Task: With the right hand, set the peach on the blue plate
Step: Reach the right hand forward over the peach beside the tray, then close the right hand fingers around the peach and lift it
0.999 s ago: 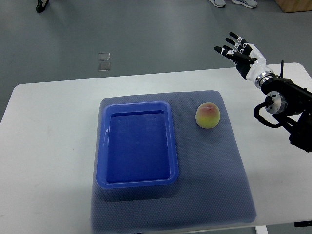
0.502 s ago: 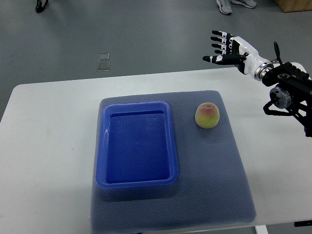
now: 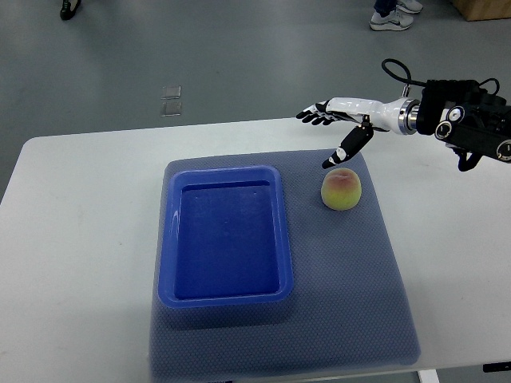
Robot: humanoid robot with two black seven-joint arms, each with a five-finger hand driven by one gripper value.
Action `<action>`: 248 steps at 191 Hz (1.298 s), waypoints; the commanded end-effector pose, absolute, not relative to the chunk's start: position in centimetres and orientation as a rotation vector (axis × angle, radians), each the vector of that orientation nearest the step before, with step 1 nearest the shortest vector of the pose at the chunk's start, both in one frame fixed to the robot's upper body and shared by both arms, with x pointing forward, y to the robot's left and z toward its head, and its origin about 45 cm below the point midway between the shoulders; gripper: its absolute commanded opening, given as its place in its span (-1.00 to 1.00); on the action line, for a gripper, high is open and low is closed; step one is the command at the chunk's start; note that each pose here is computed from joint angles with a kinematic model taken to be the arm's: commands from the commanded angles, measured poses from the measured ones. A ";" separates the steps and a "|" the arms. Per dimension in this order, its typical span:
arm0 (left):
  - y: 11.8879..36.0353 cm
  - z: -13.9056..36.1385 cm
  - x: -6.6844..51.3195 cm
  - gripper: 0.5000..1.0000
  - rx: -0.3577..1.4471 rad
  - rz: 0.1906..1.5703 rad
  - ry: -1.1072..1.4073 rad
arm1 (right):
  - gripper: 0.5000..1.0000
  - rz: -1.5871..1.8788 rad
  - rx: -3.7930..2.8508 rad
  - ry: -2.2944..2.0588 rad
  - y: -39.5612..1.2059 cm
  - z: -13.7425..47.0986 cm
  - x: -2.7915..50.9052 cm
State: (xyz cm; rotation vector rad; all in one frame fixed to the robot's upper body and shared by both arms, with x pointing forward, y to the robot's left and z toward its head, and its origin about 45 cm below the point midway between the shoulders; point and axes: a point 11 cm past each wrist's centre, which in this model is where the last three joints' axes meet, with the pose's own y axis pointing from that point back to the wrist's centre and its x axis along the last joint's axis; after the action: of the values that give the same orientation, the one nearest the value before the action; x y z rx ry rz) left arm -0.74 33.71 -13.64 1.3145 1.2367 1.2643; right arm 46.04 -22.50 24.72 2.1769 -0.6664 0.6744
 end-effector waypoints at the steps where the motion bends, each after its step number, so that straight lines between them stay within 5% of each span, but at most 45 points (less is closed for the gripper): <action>1: 33.7 -13.6 -0.7 1.00 1.314 1.267 1.236 | 0.70 0.728 2.125 -0.557 -21.7 24.3 45.7; 170: 33.7 -13.6 -0.7 1.00 1.312 1.262 1.237 | 0.60 0.872 1.893 -0.253 -22.1 20.1 44.1; 173: 33.7 -13.6 -0.7 1.00 1.312 1.262 1.237 | 0.47 0.868 1.887 -0.246 -22.2 19.9 44.1; 192: 33.7 -13.6 -0.7 1.00 1.312 1.263 1.239 | 0.33 0.867 1.885 -0.245 -22.2 19.9 44.1; 193: 33.7 -13.6 -0.7 1.00 1.311 1.264 1.238 | 0.15 0.867 1.882 -0.243 -22.3 19.9 44.1; 199: 33.7 -13.6 -0.7 1.00 1.311 1.264 1.238 | -0.02 0.867 1.877 -0.240 -22.4 19.8 44.1; 209: 33.7 -13.6 -0.7 1.00 1.311 1.264 1.238 | -0.03 0.867 1.877 -0.240 -22.4 19.8 44.1; 210: 33.7 -13.6 -0.7 1.00 1.311 1.264 1.238 | -0.25 0.869 1.873 -0.241 -22.5 19.9 44.1; 220: 33.7 -13.6 -0.7 1.00 1.311 1.264 1.238 | -0.48 0.871 1.872 -0.241 -22.5 20.0 44.2; 248: 33.7 -13.6 -0.7 1.00 1.311 1.264 1.238 | -0.52 0.889 1.872 -0.260 -22.3 20.8 44.6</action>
State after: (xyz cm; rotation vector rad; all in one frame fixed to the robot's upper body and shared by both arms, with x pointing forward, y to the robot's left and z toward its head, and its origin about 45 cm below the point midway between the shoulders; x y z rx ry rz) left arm -0.72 33.66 -13.64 1.3107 1.2382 1.2636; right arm 44.27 -22.44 20.13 1.8705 -0.2429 0.8746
